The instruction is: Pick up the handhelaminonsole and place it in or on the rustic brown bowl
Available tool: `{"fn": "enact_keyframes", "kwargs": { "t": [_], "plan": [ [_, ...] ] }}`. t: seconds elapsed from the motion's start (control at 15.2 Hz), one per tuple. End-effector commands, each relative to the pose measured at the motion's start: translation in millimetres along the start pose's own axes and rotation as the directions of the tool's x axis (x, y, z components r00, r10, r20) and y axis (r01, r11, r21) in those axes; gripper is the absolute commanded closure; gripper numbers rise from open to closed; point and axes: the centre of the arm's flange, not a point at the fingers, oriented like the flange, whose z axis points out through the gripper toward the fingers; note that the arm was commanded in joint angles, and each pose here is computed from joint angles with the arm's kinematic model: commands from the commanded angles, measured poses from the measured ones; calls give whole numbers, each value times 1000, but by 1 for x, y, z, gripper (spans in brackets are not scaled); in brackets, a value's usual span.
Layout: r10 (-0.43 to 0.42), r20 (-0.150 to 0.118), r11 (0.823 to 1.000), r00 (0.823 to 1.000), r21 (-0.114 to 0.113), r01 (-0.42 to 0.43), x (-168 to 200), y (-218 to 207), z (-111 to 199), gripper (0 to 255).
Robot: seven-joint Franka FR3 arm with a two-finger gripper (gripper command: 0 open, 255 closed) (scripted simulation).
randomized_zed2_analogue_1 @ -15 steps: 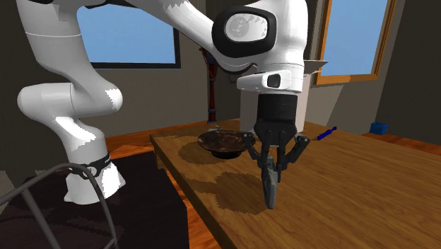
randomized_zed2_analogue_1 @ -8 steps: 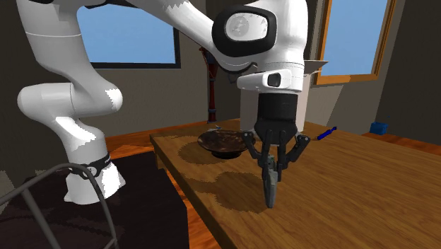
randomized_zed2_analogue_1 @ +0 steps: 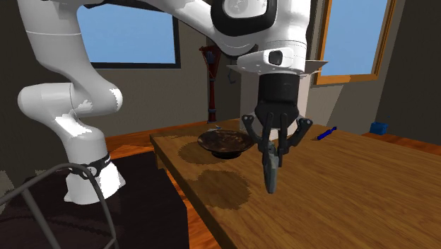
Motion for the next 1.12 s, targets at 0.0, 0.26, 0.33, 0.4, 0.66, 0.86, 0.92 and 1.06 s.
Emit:
{"fn": "enact_keyframes", "kwargs": {
  "t": [0.0, 0.26, 0.33, 0.4, 0.66, 0.86, 0.92, 1.06],
  "plan": [
    [0, 0, 1000, 1000, 0, 0, 1, 0, -11, 255],
    [0, 0, 1000, 1000, 0, 0, 5, 1, -31, 255],
    [0, 0, 1000, 1000, 0, 0, 6, 1, -36, 255],
    [0, 0, 1000, 1000, 0, 0, 7, 1, -42, 255],
    [0, 0, 1000, 1000, 0, 0, 12, 1, -62, 255],
    [0, 0, 1000, 1000, 0, 0, 15, 2, -78, 255],
    [0, 0, 1000, 1000, 0, 0, 16, 2, -82, 255],
    [0, 0, 1000, 1000, 0, 0, -6, 15, -88, 255]
  ]
}}
